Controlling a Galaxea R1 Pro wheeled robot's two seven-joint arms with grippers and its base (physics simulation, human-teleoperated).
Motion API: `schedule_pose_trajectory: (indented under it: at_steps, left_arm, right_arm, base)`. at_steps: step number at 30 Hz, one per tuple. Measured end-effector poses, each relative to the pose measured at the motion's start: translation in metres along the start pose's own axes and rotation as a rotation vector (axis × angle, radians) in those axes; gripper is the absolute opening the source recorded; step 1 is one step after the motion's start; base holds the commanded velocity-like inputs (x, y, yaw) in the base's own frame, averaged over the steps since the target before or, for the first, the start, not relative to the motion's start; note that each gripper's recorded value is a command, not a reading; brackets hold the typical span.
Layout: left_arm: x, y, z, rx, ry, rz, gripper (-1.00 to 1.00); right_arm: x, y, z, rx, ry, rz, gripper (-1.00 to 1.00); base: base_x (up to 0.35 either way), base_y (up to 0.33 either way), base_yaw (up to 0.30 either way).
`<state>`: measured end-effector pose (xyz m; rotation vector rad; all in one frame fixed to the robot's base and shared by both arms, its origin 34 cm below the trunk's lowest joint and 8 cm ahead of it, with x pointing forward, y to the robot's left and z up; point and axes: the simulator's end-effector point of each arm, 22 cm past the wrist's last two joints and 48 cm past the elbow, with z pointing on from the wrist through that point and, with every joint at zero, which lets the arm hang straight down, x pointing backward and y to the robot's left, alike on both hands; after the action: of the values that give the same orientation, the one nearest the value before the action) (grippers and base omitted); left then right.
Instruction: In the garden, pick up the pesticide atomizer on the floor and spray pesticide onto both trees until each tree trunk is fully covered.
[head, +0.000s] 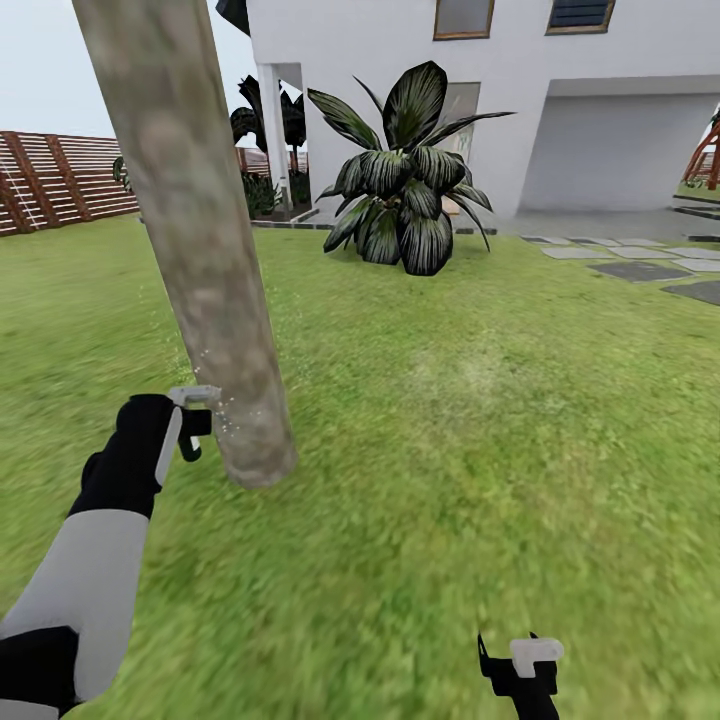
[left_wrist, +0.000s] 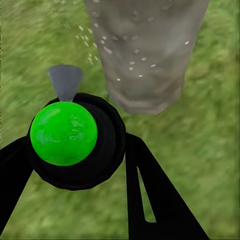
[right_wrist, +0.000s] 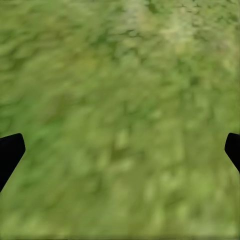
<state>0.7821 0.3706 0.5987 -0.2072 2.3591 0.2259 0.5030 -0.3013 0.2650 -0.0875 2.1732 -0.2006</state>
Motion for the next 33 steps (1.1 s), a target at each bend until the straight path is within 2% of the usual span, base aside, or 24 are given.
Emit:
schedule_pose_trajectory:
  at_steps: [4,7,10,14,18,22,24,27,29,33]
  left_arm:
    - [0.006,0.006,0.002,-0.01,0.009,0.005,-1.0]
    - [0.007,-0.004,0.002,0.003,0.011,0.014,-1.0]
    - [0.004,-0.019,-0.001,0.015,0.004,0.061,-1.0]
    - [0.002,-0.034,-0.003,0.079,0.003,0.069,-1.0]
    - [-0.001,-0.033,-0.004,0.081,-0.001,0.073,-1.0]
    - [-0.003,-0.02,-0.003,0.06,-0.003,0.067,-1.0]
    - [-0.005,-0.003,-0.002,0.037,-0.003,0.052,-1.0]
    - [-0.006,-0.009,-0.004,0.056,-0.009,0.043,-1.0]
    - [-0.015,-0.014,-0.01,0.063,-0.036,0.044,-1.0]
    - [-0.03,-0.008,-0.019,0.05,-0.074,0.045,-1.0]
  right_arm:
    - [0.0,0.0,0.0,0.0,0.0,0.0,1.0]
    - [0.0,0.0,0.0,0.0,0.001,0.0,1.0]
    - [0.0,0.0,0.0,0.0,0.0,0.0,1.0]
    - [0.0,0.0,0.0,0.0,0.0,0.0,1.0]
    - [0.0,-0.001,0.0,0.001,0.001,-0.001,1.0]
    - [0.0,0.0,0.0,0.0,0.0,0.0,1.0]
    - [0.0,0.0,0.0,0.0,-0.001,0.0,1.0]
    - [0.0,0.0,0.0,0.001,-0.001,0.001,1.0]
    - [0.0,0.0,0.0,0.0,-0.001,0.0,1.0]
    - [0.0,0.0,0.0,0.0,-0.001,0.0,1.0]
  base:
    - [0.16,0.0,0.0]
    - [0.022,0.0,0.0]
    - [0.002,0.0,0.0]
    - [-0.077,0.0,0.0]
    - [-0.118,0.0,0.0]
    - [-0.005,0.0,0.0]
    - [0.0,0.0,0.0]
    - [-0.148,0.0,0.0]
    - [-0.169,0.0,0.0]
    - [-0.026,0.0,0.0]
